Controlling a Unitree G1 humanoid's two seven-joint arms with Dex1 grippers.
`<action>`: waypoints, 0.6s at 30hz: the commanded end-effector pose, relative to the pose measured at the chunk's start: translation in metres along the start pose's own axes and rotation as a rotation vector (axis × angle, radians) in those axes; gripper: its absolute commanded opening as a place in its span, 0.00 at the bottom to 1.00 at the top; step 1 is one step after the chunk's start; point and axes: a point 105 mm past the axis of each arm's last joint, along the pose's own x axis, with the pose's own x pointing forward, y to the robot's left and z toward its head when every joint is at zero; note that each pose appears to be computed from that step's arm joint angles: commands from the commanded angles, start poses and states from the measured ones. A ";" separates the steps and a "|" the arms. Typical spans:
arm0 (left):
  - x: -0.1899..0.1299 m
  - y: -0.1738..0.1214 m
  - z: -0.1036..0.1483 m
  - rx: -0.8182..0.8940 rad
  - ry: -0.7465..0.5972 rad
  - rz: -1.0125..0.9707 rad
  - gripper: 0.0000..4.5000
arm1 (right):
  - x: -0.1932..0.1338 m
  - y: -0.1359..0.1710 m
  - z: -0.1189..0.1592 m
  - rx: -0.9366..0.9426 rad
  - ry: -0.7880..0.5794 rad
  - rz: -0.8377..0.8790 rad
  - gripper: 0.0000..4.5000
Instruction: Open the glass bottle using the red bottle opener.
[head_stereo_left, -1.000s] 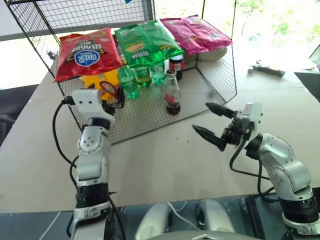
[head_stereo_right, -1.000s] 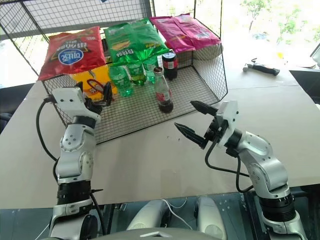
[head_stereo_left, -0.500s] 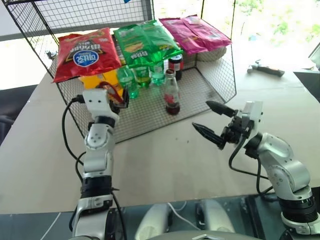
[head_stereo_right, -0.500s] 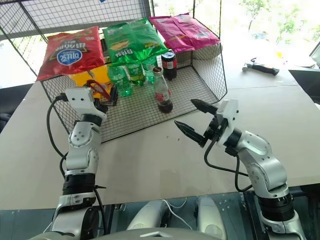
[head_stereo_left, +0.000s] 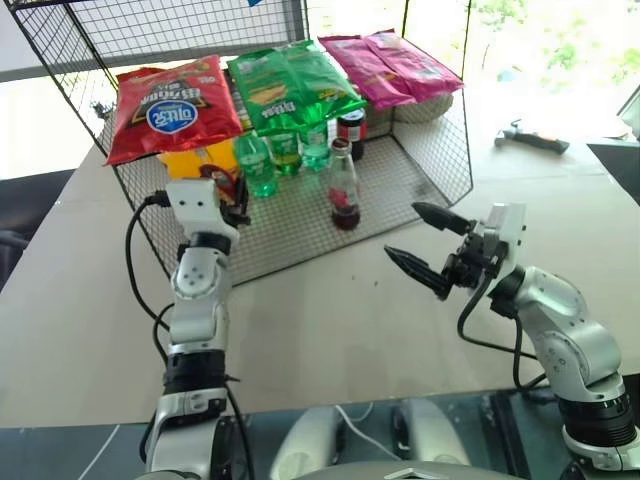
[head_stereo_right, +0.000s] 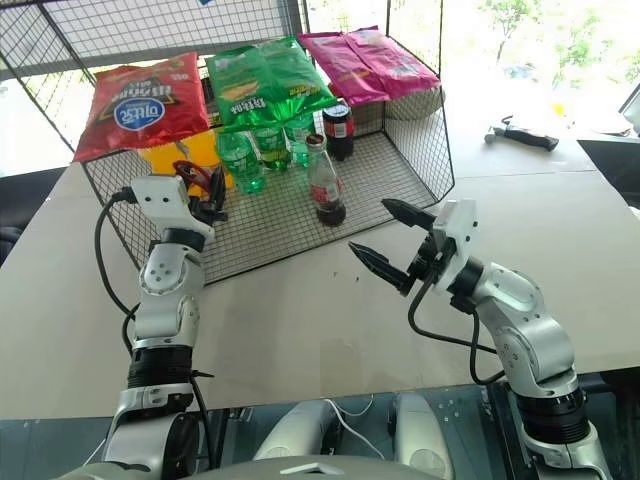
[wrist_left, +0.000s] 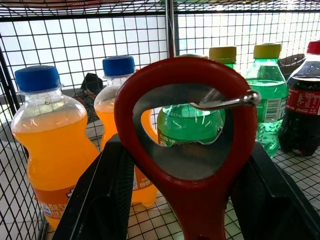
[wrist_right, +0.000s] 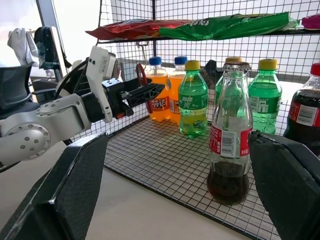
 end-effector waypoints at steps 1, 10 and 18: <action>0.001 -0.003 0.022 0.008 -0.097 -0.005 0.45 | 0.000 0.004 0.010 -0.037 -0.029 0.016 1.00; -0.014 -0.013 0.041 0.016 -0.145 -0.044 0.45 | -0.002 0.003 0.007 -0.038 -0.015 0.018 1.00; -0.037 -0.025 0.042 -0.018 -0.088 -0.094 0.45 | -0.002 0.002 0.006 -0.039 -0.009 0.022 1.00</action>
